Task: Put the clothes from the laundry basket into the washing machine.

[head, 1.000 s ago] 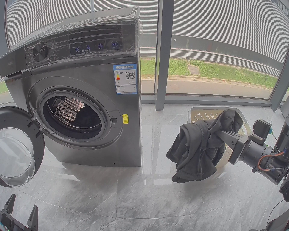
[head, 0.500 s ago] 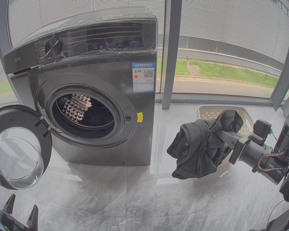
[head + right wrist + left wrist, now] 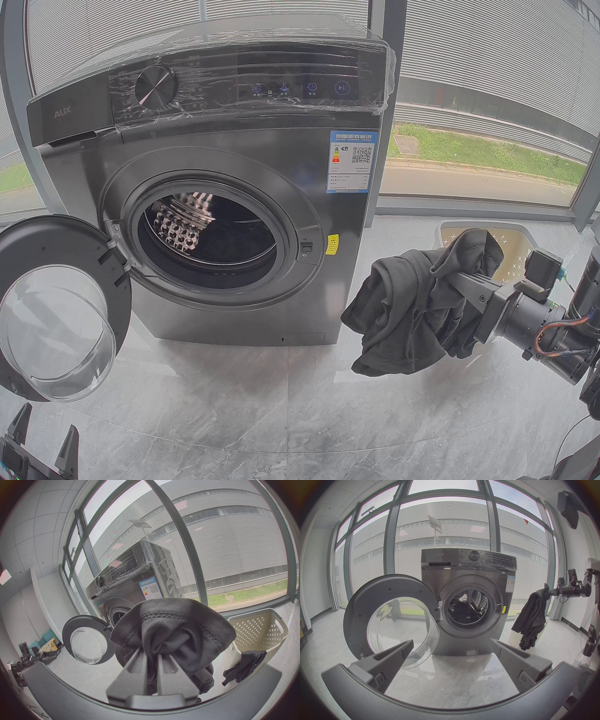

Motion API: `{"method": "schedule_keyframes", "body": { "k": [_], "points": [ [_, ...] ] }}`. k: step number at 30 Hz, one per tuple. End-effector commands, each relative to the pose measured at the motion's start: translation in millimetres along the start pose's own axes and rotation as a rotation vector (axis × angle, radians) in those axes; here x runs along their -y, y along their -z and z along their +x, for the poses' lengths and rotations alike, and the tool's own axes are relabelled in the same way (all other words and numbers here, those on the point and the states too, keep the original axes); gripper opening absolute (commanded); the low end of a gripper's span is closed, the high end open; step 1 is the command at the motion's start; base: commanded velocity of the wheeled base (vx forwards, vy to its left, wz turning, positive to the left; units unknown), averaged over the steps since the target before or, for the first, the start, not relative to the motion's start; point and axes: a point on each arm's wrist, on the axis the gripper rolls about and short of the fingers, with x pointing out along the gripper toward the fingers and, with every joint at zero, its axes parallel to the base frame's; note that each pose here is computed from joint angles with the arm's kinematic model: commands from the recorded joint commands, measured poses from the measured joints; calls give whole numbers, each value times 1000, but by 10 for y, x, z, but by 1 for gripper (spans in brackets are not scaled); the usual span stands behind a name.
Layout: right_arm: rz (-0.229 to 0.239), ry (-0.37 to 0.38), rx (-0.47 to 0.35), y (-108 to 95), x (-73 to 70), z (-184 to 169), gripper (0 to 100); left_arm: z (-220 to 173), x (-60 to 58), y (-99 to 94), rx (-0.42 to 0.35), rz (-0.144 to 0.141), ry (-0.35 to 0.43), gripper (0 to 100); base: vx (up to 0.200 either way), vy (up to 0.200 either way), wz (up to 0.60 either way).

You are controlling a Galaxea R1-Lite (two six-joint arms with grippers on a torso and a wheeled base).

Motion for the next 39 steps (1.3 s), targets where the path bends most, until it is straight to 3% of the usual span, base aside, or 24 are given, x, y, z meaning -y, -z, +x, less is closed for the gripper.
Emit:
{"method": "schedule_keyframes", "body": {
  "k": [1, 11, 39],
  "points": [
    [0, 0, -2, 7, 1, -1, 0, -2, -1, 44, 2, -1, 0, 100, 0, 0, 0],
    [0, -2, -6, 15, -1, 0, 0, 0, -1, 48, 0, 0, 0, 100, 0, 0, 0],
    [0, -7, -7, 18, -13, -5, 0, 0, -1, 48, 0, -3, 0, 100, 0, 193, 0]
  ]
}}
